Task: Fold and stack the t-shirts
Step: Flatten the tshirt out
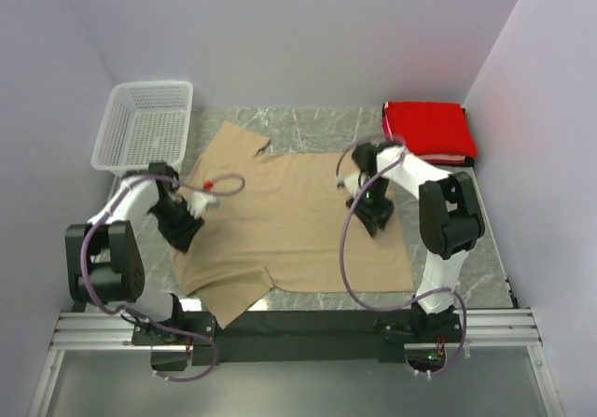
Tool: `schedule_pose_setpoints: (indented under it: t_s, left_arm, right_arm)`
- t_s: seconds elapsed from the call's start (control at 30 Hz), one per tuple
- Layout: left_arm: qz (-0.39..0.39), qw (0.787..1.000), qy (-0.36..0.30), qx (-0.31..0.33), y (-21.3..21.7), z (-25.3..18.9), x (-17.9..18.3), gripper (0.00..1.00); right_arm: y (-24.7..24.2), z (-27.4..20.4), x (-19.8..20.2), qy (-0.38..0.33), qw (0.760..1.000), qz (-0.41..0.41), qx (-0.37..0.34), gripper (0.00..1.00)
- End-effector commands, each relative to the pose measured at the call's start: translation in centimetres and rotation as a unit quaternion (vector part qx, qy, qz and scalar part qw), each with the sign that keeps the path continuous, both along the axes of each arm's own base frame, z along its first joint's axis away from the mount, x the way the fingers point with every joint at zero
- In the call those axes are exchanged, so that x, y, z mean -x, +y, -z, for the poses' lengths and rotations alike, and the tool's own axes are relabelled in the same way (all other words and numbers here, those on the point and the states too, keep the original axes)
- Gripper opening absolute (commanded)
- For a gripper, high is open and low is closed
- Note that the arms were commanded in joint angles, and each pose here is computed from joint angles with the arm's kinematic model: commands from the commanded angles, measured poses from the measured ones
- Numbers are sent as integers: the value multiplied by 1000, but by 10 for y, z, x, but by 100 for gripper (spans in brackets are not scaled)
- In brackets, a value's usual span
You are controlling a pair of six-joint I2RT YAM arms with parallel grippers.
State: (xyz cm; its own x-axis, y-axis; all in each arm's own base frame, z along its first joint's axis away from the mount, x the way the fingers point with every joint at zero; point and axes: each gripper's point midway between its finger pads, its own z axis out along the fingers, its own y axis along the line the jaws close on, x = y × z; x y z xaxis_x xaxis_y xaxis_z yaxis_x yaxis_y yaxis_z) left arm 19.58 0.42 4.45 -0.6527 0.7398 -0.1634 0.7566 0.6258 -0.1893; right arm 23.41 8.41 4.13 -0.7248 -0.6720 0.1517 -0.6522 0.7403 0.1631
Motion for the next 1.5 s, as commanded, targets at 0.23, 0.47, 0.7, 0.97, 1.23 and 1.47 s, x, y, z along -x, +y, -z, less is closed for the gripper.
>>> schedule_pose_setpoints:
  t_s: [0.23,0.47,0.7,0.97,1.23,1.47]
  left_arm:
    - [-82,969,-177,150,-38,-110,-189,60]
    - [-138,952,-218,163,-42,-125,-241,62]
    - [-128,956,-226,138,-50,-116,-248,63]
    - [-122,959,-221,126,-53,-106,-255,64]
    - [-137,955,-230,124,-51,-104,-272,67]
    - [-184,945,-249,104,-41,-96,-303,69]
  right_arm:
    - [1,-90,-200,-280,949,128,-61,44]
    - [-38,-64,-278,-345,918,197,-18,40]
    - [-49,-41,-322,-375,900,221,-7,44]
    - [-49,-19,-334,-376,899,224,-2,50]
    - [-54,13,-328,-344,914,213,12,50]
    - [-51,35,-312,-293,934,203,1,25]
